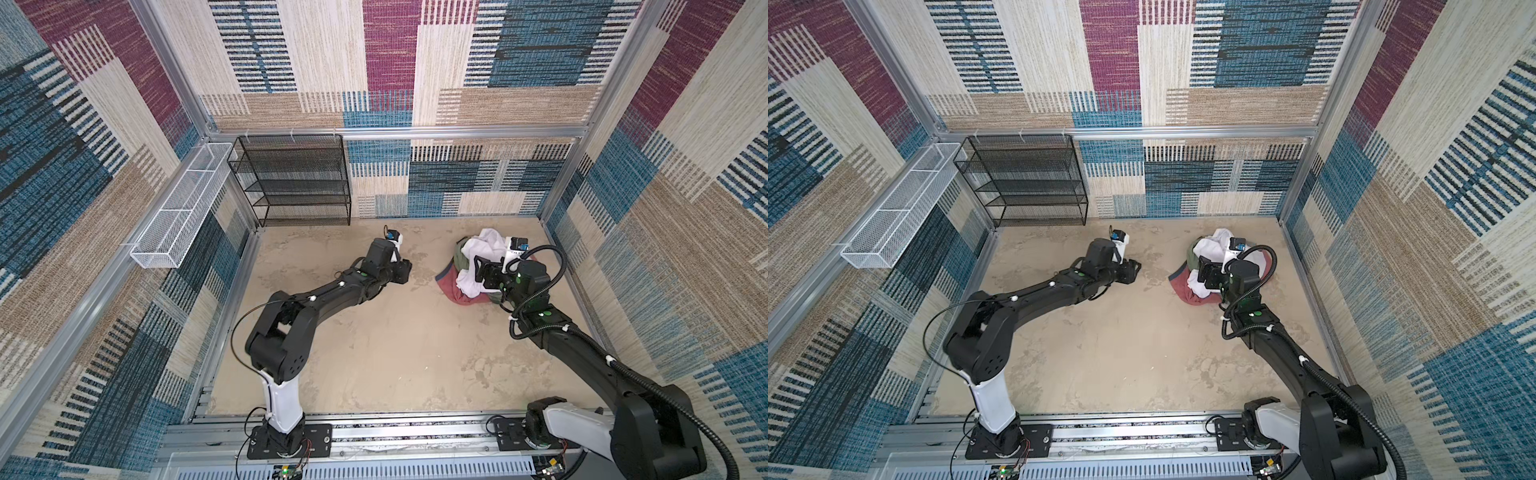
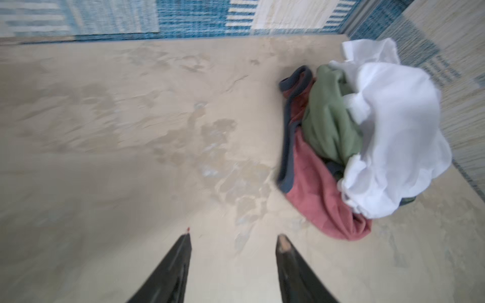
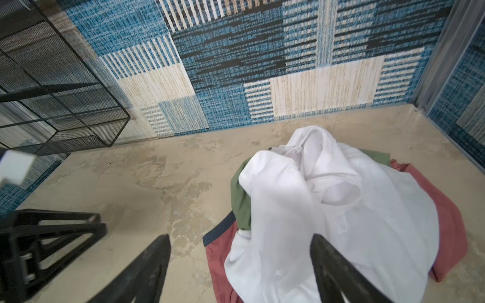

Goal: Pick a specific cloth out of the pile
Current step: 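Reach the left gripper to the pink shirt's navy-trimmed edge and grasp it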

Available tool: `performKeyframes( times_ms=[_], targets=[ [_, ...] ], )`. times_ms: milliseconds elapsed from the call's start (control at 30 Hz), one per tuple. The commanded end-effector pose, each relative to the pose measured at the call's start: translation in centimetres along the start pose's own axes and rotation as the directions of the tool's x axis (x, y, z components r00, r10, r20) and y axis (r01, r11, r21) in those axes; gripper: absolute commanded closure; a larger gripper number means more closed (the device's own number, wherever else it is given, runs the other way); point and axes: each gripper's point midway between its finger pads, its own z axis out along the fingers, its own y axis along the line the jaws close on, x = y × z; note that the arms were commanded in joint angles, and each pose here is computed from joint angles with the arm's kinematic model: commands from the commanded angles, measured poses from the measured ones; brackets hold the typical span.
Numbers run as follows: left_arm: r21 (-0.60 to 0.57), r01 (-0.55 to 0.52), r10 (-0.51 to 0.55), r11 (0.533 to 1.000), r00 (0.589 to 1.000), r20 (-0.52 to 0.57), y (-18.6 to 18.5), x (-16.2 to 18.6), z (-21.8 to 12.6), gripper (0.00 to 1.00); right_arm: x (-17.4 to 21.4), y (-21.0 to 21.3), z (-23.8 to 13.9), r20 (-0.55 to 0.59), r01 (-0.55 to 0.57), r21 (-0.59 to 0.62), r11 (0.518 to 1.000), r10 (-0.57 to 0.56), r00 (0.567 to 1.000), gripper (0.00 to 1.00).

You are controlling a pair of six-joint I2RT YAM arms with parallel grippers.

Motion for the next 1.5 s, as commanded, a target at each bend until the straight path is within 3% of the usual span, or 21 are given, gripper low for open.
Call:
performKeyframes(
  times_ms=[0,100,400,1200,1367,1467],
  targets=[
    [0.055,0.052,-0.047,0.997,0.993,-0.104,-2.1,2.0,3.0,0.46,0.3,0.7,-0.3,-0.026,-0.026,-0.033,0.999,0.025,0.999,0.14],
    [0.065,0.079,-0.068,0.995,0.985,-0.157,-3.0,3.3,5.6,0.47,0.3,0.9,-0.7,-0.024,-0.037,-0.035,0.999,0.036,0.999,0.14],
    [0.053,0.099,-0.085,0.994,0.971,-0.221,-3.6,4.5,8.6,0.47,0.5,1.6,-0.3,-0.038,-0.049,-0.066,0.997,0.047,0.998,0.14],
    [0.094,0.169,-0.134,0.981,0.946,-0.296,-5.8,6.1,11.9,0.51,0.7,1.6,-0.3,-0.051,-0.047,-0.054,0.997,0.044,0.998,0.13],
    [0.098,0.168,-0.132,0.981,0.944,-0.302,-6.7,6.6,12.3,0.54,0.5,1.7,-0.1,-0.052,-0.052,-0.059,0.997,0.049,0.997,0.13],
    [0.08,0.161,-0.13,0.984,0.944,-0.302,-6.4,6.9,12.5,0.62,0.5,1.9,-0.1,-0.061,-0.056,-0.066,0.996,0.052,0.997,0.13]
  ],
)
